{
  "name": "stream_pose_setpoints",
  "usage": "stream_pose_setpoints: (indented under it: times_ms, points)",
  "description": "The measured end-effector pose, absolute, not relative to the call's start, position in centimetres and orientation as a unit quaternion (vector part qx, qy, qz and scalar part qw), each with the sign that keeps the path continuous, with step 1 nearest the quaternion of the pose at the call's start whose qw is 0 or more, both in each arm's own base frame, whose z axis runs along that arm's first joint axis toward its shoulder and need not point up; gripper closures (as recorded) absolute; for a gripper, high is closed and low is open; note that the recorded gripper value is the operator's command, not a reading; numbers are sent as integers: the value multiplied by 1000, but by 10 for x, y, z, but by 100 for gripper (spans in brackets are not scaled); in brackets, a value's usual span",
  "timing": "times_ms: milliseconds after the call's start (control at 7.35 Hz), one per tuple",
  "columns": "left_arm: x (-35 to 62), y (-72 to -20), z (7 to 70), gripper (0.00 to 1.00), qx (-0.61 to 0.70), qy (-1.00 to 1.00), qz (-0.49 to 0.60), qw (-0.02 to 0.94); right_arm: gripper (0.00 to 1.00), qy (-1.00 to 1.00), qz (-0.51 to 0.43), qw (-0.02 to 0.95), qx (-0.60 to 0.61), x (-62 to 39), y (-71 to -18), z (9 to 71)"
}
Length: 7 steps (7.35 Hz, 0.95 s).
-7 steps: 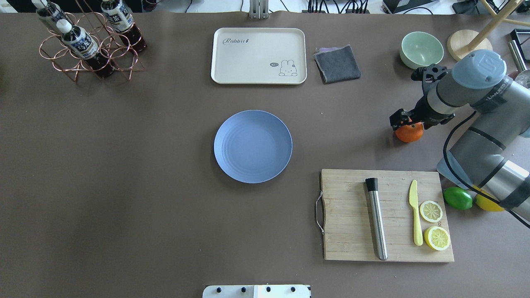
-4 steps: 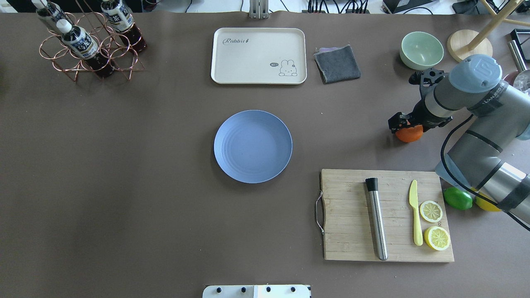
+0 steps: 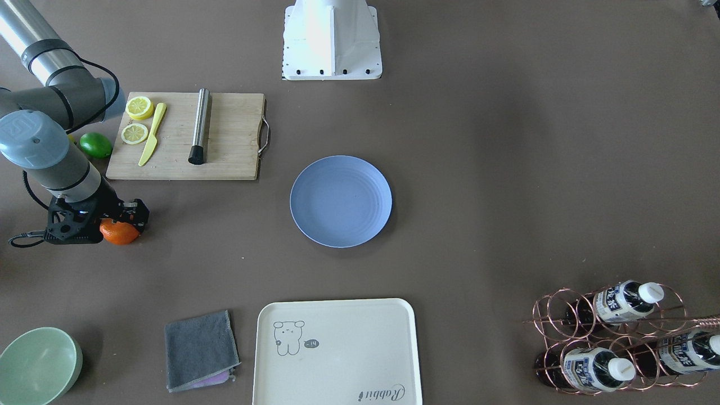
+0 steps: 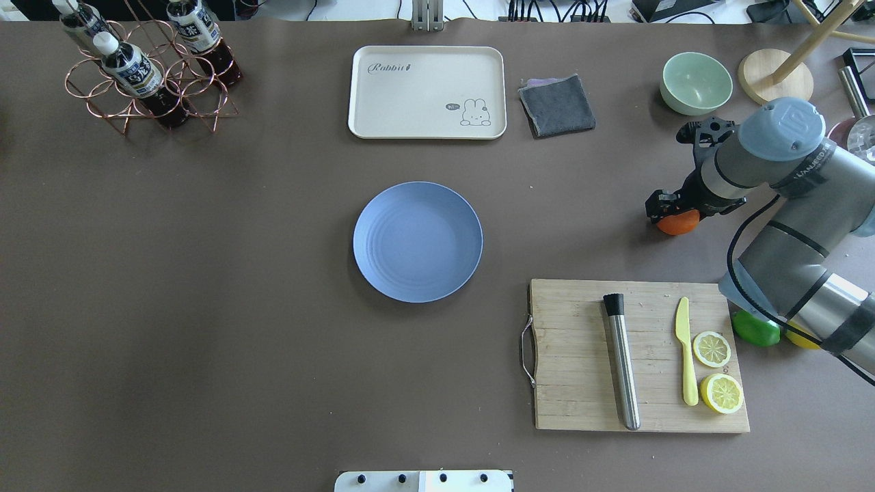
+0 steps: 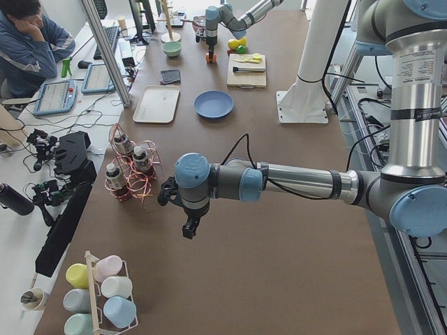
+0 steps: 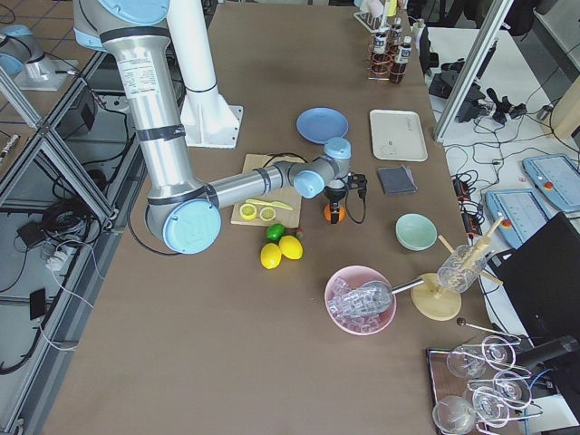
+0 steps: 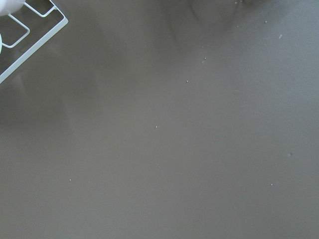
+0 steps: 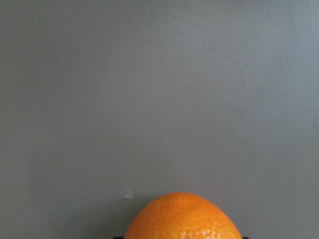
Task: Pick orange to plate
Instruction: 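Lift the orange with the right gripper and carry it over the plate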
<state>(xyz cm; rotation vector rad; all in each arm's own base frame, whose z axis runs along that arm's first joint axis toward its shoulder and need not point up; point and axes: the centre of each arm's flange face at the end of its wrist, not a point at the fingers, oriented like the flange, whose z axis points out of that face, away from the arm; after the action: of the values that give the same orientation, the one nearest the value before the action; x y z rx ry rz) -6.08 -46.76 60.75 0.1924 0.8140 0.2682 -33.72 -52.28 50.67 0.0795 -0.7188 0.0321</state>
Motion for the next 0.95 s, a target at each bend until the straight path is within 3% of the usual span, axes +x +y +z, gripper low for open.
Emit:
stream_pose_setpoints:
  times_ms: [408, 952]
  points:
    - [-61, -468, 607, 1, 94, 395, 130, 905, 100, -382, 26, 922, 53, -344, -523, 439]
    - [-61, -467, 605, 1, 94, 395, 130, 905, 100, -409, 165, 898, -13, -473, -502, 265]
